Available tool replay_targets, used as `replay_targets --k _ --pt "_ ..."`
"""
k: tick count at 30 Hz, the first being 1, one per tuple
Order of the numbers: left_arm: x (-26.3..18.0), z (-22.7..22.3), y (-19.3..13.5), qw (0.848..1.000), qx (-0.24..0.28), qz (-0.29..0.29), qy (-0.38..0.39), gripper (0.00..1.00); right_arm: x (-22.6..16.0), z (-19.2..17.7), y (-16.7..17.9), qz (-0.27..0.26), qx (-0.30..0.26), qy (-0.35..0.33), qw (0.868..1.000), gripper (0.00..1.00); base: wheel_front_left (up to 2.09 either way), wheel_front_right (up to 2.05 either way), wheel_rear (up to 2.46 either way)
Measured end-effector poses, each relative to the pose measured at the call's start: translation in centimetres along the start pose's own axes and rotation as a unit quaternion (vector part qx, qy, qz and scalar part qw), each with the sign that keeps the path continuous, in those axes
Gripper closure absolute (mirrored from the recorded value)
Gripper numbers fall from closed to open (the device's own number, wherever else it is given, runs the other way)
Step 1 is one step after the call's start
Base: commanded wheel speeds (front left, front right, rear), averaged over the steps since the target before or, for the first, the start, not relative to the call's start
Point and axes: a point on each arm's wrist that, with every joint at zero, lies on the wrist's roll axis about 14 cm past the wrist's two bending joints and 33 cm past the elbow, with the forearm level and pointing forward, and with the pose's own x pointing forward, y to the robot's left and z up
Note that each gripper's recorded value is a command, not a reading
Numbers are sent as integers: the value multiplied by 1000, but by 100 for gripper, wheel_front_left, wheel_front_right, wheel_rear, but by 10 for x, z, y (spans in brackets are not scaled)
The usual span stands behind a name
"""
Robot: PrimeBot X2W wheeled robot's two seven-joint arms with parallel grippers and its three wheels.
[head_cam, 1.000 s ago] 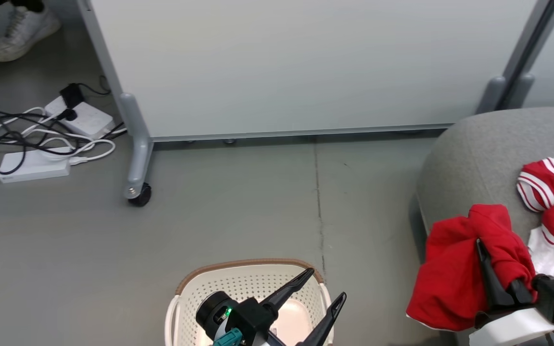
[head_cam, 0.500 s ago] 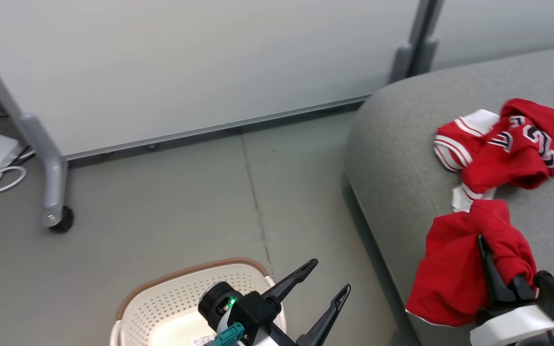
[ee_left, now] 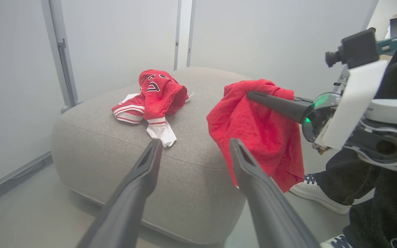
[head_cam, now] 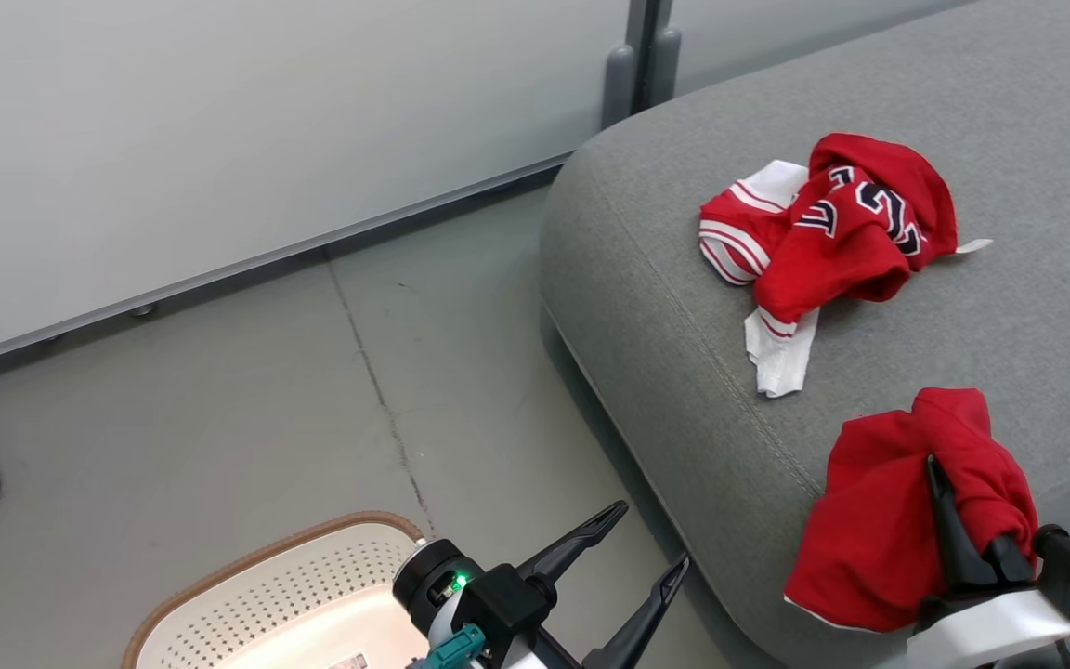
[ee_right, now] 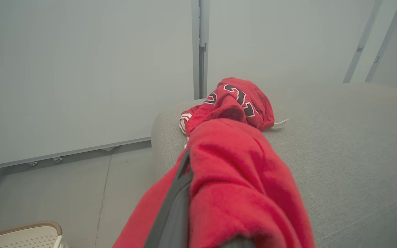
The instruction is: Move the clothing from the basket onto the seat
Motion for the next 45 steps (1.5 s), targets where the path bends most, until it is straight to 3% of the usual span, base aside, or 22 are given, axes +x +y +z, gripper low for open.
replay_targets --k 13,18,25,38,45 --pt "2 -2 1 1000 -3 -6 2 0 2 1 -6 -11 -1 0 1000 100 0 0 0" --pt "0 -3 5 1000 -1 -1 4 0 15 21 -9 -11 -4 -30 999 100 0 0 0" --pt "1 -3 16 1000 5 1 2 0 46 62 -9 11 -55 -81 995 100 0 0 0" --pt "-3 -16 62 1000 2 18 7 0 144 173 3 53 -162 -214 962 100 0 0 0" --pt "-4 -27 98 1000 8 24 11 0 210 190 7 56 -213 -222 950 100 0 0 0"
